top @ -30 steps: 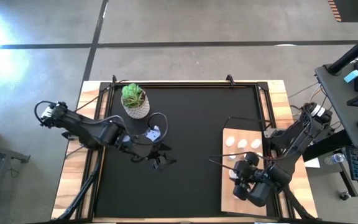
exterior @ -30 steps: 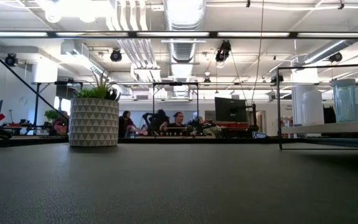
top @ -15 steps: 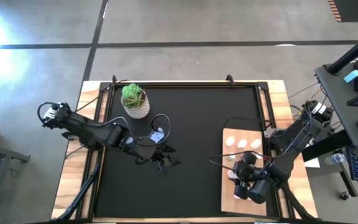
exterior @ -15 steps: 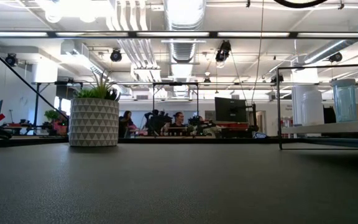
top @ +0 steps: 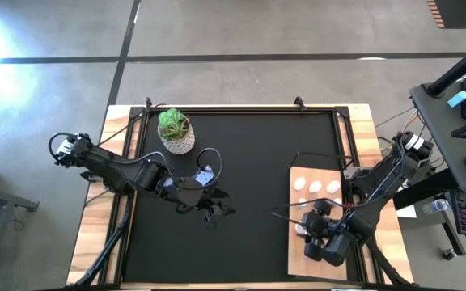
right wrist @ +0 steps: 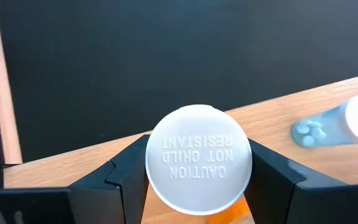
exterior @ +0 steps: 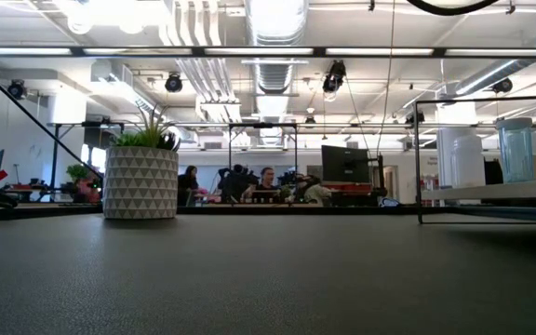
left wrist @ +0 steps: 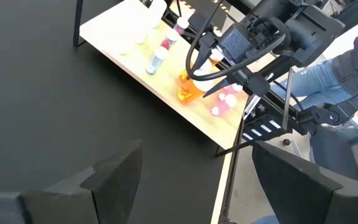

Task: Pick and place medicine bottles onto shelf by color
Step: Put the orange pill bottle on the shelf aligned with the other pill capsule bottles, then return to Home Position

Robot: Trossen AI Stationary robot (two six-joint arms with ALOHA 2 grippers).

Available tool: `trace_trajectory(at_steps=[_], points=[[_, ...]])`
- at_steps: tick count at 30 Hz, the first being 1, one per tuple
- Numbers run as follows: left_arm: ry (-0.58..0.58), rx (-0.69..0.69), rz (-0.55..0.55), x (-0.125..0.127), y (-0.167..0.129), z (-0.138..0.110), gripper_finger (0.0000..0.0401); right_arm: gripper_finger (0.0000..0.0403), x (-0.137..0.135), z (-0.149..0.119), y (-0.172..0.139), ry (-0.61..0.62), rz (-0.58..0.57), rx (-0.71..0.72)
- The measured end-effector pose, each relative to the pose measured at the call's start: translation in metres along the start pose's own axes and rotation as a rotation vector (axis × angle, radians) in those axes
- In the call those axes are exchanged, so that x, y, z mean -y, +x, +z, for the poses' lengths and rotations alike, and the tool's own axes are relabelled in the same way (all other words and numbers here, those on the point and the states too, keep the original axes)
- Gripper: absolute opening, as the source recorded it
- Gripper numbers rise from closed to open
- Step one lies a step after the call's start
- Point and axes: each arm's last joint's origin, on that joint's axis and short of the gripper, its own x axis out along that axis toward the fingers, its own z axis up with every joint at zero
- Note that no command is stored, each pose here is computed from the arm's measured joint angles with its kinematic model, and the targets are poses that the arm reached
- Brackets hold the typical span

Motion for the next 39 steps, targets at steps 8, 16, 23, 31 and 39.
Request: trace_trajectory(at_steps=[8,16,23,31,39], points=[[0.003,0.000,0.000,0.000,0.000,0.000,0.0286,0.0201,0.000,-0.002,0.003,0.002,0.015,0.005],[0.003,0.000,0.000,0.000,0.000,0.000,0.0286,0.0201,0.000,-0.002,0.003,-0.003,0.013,0.005],[0.003,-0.001,0.000,0.000,0.000,0.000,0.0286,0.0203,0.000,-0.002,0.003,0.000,0.013,0.005],[0.003,0.000,0.000,0.000,0.000,0.000,0.0286,0.0249,-0.001,-0.001,0.002,-0.007,0.019,0.007],[0.003,0.000,0.000,0.000,-0.001,0.000,0.0286,0.0296,0.003,0.001,-0.007,-0.022,0.042,-0.043]])
